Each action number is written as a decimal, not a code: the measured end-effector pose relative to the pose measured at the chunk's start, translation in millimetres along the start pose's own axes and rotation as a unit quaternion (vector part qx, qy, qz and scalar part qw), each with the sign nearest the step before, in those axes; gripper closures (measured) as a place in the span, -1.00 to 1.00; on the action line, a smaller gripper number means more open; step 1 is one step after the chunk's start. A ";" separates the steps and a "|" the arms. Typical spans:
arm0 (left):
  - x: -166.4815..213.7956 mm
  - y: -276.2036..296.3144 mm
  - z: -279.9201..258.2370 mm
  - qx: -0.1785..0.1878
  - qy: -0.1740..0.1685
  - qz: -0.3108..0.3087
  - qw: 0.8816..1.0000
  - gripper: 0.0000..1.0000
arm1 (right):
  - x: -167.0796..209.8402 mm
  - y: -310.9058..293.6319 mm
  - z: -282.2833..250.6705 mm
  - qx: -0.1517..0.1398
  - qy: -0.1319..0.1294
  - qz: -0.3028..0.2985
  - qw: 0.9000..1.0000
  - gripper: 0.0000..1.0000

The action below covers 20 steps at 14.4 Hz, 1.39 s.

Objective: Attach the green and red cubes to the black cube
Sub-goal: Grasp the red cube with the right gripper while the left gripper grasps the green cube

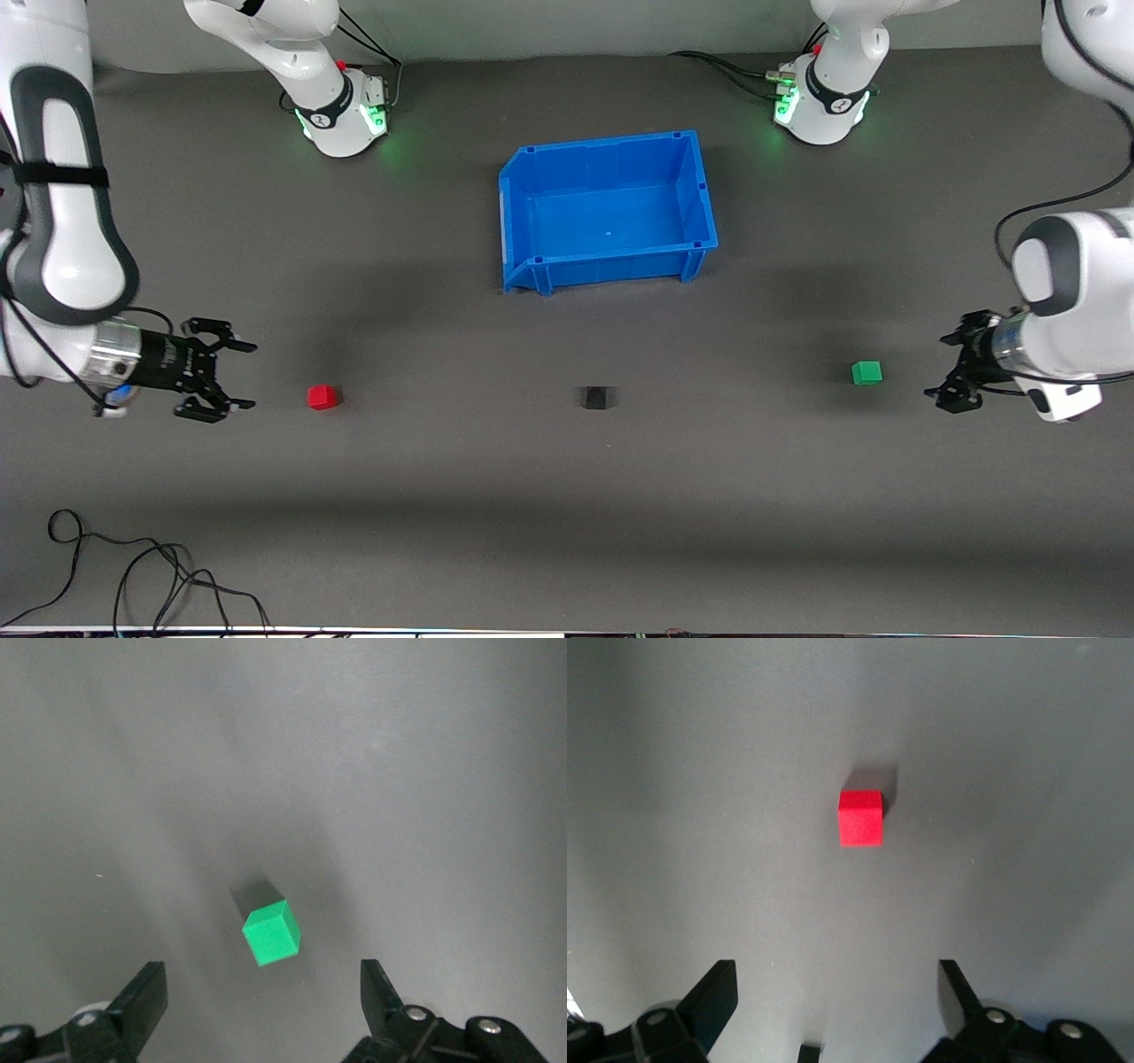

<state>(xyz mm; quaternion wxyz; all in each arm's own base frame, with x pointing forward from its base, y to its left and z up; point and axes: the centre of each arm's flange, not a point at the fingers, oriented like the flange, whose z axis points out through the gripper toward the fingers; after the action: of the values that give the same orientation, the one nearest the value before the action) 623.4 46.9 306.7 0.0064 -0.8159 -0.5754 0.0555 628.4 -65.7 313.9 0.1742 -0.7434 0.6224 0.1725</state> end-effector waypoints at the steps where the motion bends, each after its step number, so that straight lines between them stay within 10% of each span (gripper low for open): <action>1: 0.3 -2.2 16.1 0.004 -0.002 -0.023 1.000 -0.94 | 12.7 0.8 14.8 0.004 -0.009 -0.004 1.000 -1.00; 7: -0.8 -1.4 78.3 -0.014 0.002 -0.137 0.991 -0.91 | 62.3 7.2 81.9 0.018 -0.037 -0.009 0.999 -1.00; 20: -13.6 -14.2 139.4 -0.030 0.004 -0.146 0.989 -0.55 | 78.9 14.7 134.8 0.014 -0.064 0.008 0.998 -0.94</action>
<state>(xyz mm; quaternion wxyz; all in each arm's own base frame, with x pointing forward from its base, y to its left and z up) 592.0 31.4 170.3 -0.0082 -0.7230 -0.6900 0.0335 621.6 -72.5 157.2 0.2228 -0.7230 0.6184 0.2125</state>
